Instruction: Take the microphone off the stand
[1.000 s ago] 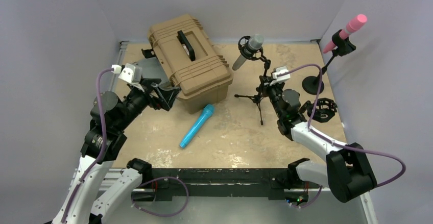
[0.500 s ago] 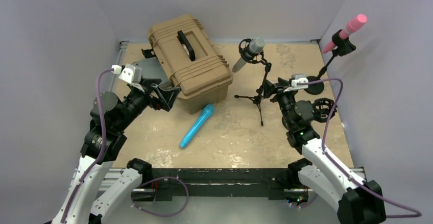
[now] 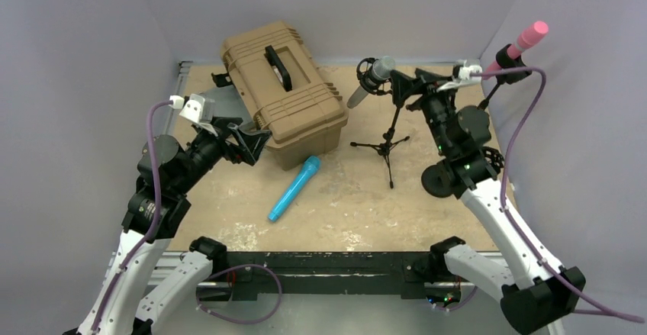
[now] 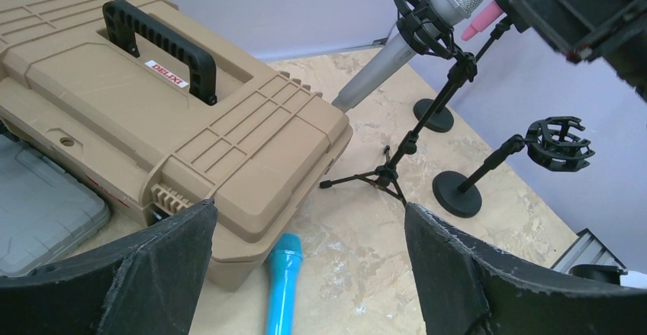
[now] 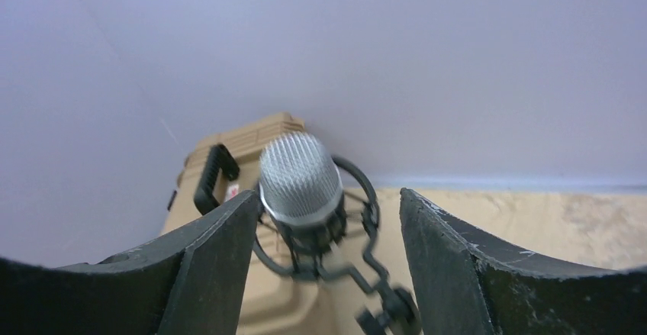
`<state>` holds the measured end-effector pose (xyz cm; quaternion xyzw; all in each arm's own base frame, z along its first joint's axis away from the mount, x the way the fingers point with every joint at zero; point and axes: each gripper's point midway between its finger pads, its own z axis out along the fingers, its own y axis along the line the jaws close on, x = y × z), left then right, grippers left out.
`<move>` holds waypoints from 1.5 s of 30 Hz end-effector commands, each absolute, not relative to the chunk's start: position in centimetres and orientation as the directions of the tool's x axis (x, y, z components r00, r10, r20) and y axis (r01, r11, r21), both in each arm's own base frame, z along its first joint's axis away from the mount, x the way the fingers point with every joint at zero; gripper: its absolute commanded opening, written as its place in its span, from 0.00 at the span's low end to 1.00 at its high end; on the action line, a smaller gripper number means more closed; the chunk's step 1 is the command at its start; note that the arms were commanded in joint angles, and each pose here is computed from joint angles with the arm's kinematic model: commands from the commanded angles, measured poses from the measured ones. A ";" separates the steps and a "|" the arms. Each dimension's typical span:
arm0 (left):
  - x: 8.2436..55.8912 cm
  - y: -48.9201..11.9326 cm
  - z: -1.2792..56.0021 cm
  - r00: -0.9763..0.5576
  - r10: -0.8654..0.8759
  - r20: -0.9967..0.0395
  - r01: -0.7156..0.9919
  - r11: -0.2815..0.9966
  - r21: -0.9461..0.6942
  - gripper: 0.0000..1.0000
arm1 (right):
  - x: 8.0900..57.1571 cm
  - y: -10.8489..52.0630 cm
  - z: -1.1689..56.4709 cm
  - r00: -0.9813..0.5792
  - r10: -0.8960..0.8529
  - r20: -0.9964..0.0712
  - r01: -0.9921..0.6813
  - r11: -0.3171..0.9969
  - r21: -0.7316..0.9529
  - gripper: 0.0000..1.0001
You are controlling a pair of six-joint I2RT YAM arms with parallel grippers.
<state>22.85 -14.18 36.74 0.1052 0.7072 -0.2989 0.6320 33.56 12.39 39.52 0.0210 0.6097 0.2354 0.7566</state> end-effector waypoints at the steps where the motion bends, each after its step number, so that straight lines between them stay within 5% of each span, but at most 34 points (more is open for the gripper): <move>1: 22.4 -14.4 38.8 -0.133 -0.259 -0.957 0.551 0.783 -0.288 0.90 | 35.5 14.3 41.7 0.071 0.382 -0.922 -0.369 0.868 0.331 0.67; 11: 22.4 -14.4 38.8 -0.132 -0.258 -0.957 0.551 0.783 -0.288 0.91 | 38.6 16.9 43.1 0.032 0.369 -0.929 -0.430 0.844 0.321 0.66; 22: 22.6 -14.5 38.7 -0.138 -0.257 -0.957 0.552 0.782 -0.289 0.90 | 39.2 17.6 41.4 -0.011 0.345 -0.938 -0.434 0.844 0.316 0.26; 31: 22.7 -14.6 38.5 -0.146 -0.255 -0.956 0.552 0.781 -0.292 0.91 | 37.7 16.2 47.6 0.117 0.358 -0.926 -0.434 0.858 0.277 0.00; 45: 22.7 -14.6 38.5 -0.146 -0.256 -0.956 0.552 0.781 -0.293 0.91 | 29.0 10.0 59.0 0.429 0.401 -0.809 -0.371 0.895 0.247 0.00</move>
